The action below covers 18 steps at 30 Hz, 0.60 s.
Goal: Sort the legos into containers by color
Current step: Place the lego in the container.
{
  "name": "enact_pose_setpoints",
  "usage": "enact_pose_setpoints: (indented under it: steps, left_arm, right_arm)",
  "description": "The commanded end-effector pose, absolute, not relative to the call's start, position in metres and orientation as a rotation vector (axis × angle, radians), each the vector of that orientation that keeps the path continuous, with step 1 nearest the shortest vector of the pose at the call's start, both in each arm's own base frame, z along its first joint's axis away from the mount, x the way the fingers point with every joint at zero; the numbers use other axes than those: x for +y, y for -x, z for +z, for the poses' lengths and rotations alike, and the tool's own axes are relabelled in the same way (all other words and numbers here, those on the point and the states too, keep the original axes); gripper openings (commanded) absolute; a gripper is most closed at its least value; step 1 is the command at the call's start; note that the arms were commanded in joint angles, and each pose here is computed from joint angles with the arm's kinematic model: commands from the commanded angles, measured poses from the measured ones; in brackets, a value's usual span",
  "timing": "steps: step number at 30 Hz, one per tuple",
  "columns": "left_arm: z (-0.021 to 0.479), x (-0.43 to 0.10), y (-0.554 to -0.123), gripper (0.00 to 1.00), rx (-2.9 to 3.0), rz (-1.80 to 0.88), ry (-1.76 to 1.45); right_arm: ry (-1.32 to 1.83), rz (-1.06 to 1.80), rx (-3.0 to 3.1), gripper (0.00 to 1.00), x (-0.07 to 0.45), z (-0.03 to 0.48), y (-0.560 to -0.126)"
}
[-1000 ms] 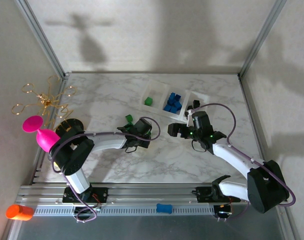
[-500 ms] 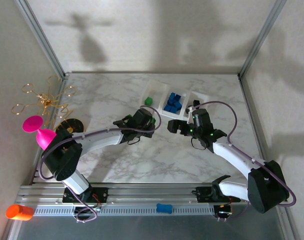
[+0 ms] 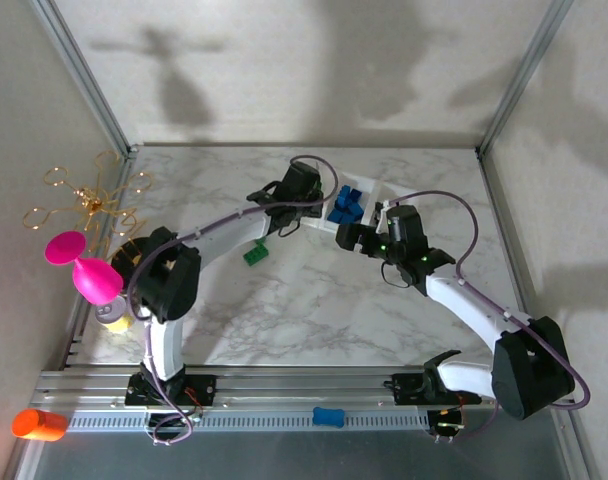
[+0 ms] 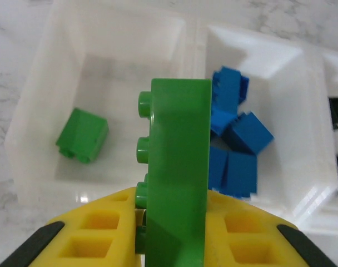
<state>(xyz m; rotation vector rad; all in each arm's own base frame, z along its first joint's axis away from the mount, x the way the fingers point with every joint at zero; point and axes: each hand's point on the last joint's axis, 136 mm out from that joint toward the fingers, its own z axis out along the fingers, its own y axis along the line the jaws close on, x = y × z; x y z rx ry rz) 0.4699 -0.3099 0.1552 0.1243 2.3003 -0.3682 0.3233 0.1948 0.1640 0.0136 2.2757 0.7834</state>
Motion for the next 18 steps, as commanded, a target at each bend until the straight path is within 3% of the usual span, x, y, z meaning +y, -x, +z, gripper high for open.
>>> enact_pose_setpoints:
  steps: [1,10,18]
  left_arm:
    - [0.152,-0.305,-0.495,0.18,2.291,-0.304,-0.123]
    - [0.123,-0.309,-0.545,0.21,2.297,-0.242,-0.088]
    - [0.111,-0.311,-0.551,0.29,2.32,-0.26,-0.077]
  right_arm:
    - [-0.034,0.774,2.25,0.99,0.193,0.173,-0.332]
    - [-0.041,0.764,2.256,0.99,0.19,0.169,-0.334]
    - [-0.035,0.757,2.251,0.99,0.188,0.173,-0.336]
